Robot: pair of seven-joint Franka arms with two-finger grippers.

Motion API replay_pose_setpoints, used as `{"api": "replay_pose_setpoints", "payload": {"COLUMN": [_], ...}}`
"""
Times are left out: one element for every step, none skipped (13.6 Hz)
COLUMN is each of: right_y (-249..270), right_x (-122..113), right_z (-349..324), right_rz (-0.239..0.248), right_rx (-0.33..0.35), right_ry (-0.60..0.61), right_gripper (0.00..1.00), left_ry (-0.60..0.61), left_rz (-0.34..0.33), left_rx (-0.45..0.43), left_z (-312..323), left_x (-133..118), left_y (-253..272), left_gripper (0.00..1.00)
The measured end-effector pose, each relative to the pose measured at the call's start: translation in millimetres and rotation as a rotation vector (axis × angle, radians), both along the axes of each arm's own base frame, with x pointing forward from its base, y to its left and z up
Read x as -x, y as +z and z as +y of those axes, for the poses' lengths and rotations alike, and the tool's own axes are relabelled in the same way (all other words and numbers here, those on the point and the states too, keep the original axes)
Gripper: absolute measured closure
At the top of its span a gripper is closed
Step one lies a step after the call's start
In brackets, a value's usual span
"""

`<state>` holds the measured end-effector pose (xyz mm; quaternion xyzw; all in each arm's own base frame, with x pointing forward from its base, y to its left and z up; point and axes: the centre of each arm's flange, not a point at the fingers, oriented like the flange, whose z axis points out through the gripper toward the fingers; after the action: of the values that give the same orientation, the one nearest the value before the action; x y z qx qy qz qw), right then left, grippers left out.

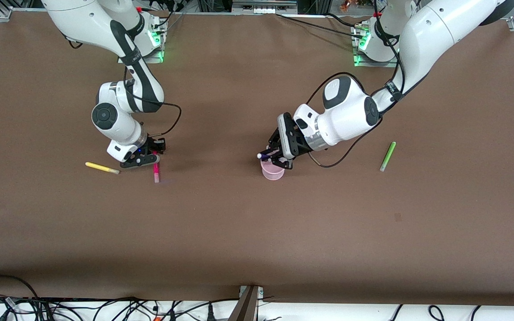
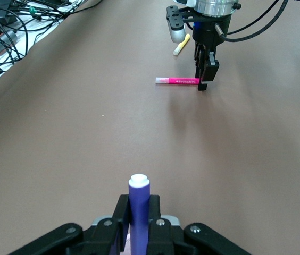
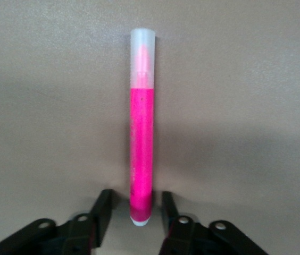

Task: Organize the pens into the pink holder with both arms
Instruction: 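Open the left gripper to drop the purple marker into the pink cup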

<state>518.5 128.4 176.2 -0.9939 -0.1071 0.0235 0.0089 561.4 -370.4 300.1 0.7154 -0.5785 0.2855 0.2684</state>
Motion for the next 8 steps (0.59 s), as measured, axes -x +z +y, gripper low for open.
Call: {"api": "replay_pose_setpoints", "payload": {"right_y": [0.0, 0.5, 1.9, 1.9, 1.9, 1.9, 2.0, 2.0], "right_x": [-0.1, -0.4, -1.3, -1.3, -1.3, -1.2, -1.2, -1.2], "right_z": [-0.3, -0.9, -3.1, -3.3, -2.9, -2.7, -2.7, -2.5], "right_rz": [0.0, -0.001, -0.003, -0.004, -0.004, -0.004, -0.004, -0.003], "right_rx": [0.0, 0.0, 0.001, 0.001, 0.0, 0.0, 0.0, 0.0], "right_ry": [-0.001, -0.002, -0.006, -0.006, -0.006, -0.005, -0.005, -0.005], "right_gripper": [0.58, 0.64, 0.74, 0.81, 0.81, 0.82, 0.82, 0.82], "left_ry": [-0.002, -0.005, -0.006, -0.006, -0.003, 0.002, 0.008, 0.016], "left_rz": [-0.002, -0.004, -0.003, -0.002, 0.0, 0.001, 0.002, 0.005], "left_rx": [0.002, 0.002, 0.003, 0.003, 0.003, 0.003, 0.004, 0.005], "left_z": [-2.9, -5.1, -6.3, -6.3, -5.1, -2.6, 0.1, 2.2], "left_x": [1.6, 3.0, 3.7, 3.8, 3.0, 1.3, -0.7, -2.6], "left_y": [-0.3, -0.2, -0.6, -1.5, -2.6, -3.0, -2.8, -2.3], "left_gripper": [0.82, 0.82, 0.82, 0.82, 0.78, 0.67, 0.59, 0.48]}}
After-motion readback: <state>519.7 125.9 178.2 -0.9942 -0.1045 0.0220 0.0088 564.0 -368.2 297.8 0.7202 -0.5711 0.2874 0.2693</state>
